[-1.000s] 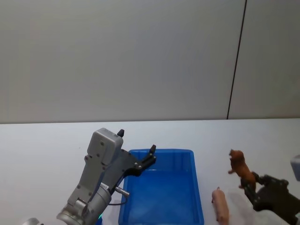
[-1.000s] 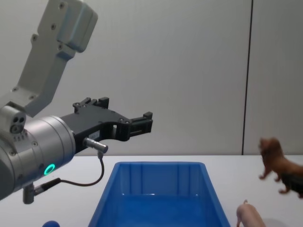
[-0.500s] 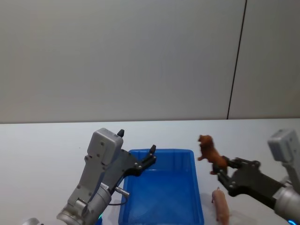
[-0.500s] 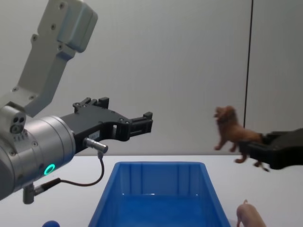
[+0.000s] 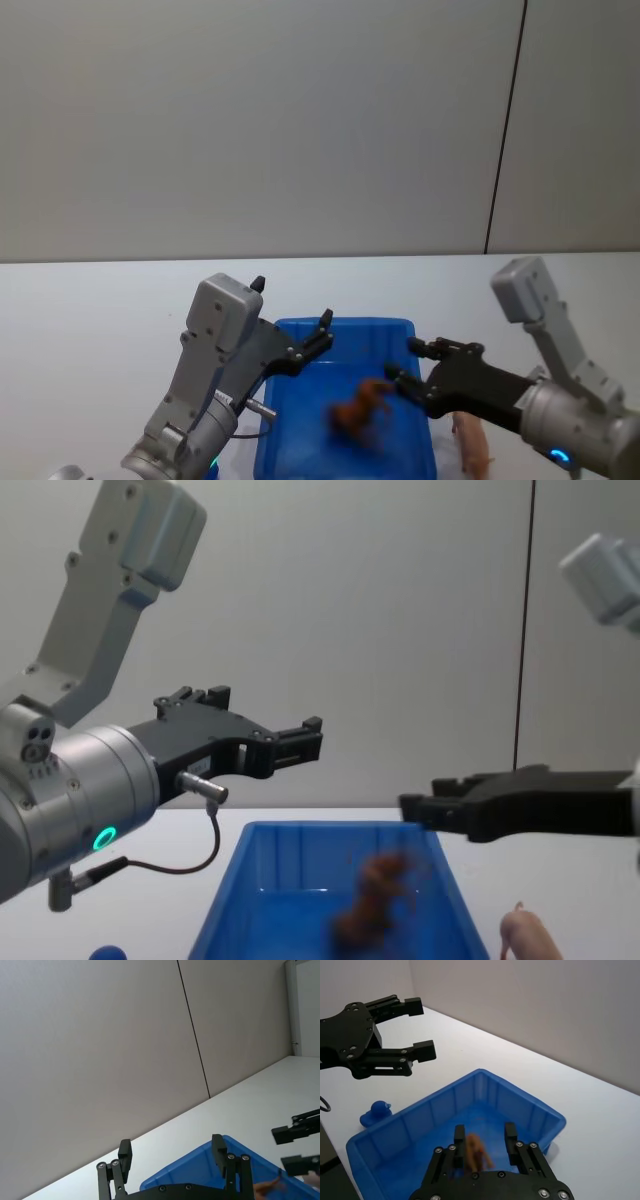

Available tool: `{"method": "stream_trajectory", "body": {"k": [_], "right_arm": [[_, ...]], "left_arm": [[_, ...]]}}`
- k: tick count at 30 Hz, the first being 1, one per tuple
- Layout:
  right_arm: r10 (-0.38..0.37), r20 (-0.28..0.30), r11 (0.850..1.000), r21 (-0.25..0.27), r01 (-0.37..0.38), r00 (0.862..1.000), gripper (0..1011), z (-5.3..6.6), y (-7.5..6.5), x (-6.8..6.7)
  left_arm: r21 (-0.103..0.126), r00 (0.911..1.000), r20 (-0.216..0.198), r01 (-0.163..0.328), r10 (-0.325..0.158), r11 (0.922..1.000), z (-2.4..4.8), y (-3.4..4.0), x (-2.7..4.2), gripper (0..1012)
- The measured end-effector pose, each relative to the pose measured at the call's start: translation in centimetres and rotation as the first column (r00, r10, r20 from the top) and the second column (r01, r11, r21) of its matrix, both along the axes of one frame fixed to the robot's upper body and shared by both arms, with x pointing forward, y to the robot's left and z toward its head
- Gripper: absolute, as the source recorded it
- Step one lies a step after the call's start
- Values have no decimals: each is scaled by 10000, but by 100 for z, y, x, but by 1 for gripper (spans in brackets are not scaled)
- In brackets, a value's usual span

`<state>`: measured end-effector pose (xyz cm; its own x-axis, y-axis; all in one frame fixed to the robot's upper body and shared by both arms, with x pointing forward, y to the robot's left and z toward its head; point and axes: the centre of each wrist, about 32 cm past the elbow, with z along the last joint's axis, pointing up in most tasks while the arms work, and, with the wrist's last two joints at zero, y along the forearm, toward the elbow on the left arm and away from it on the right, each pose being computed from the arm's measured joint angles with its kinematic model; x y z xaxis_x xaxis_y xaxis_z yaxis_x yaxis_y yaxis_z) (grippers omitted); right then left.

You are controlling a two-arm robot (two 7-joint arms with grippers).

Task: Pick up the two dolls from the table and place them into the box.

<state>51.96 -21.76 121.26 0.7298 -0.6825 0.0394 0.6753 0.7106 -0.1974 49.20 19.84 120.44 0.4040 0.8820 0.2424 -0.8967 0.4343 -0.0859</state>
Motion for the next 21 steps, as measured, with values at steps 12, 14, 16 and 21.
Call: {"method": "stream_trajectory", "body": {"k": [12, 14, 16, 21], "right_arm": [[276, -410, 9995, 147, -270, 9988, 843, -27, 127, 112], [206, -399, 9996, 182, -199, 9990, 873, -32, 115, 110], [83, -381, 9997, 221, -74, 9992, 911, -43, 89, 94], [-263, -307, 9992, 299, 273, 9992, 1001, -62, 6, 31]], "left_arm": [[0, 10000, 0, 0, 0, 10000, 0, 0, 0, 1003], [1, 10000, 0, 0, 0, 10000, 0, 0, 0, 1003], [1, 10000, 0, 0, 0, 10000, 0, 0, 0, 1003], [0, 10000, 0, 0, 0, 10000, 0, 0, 0, 1003]]}}
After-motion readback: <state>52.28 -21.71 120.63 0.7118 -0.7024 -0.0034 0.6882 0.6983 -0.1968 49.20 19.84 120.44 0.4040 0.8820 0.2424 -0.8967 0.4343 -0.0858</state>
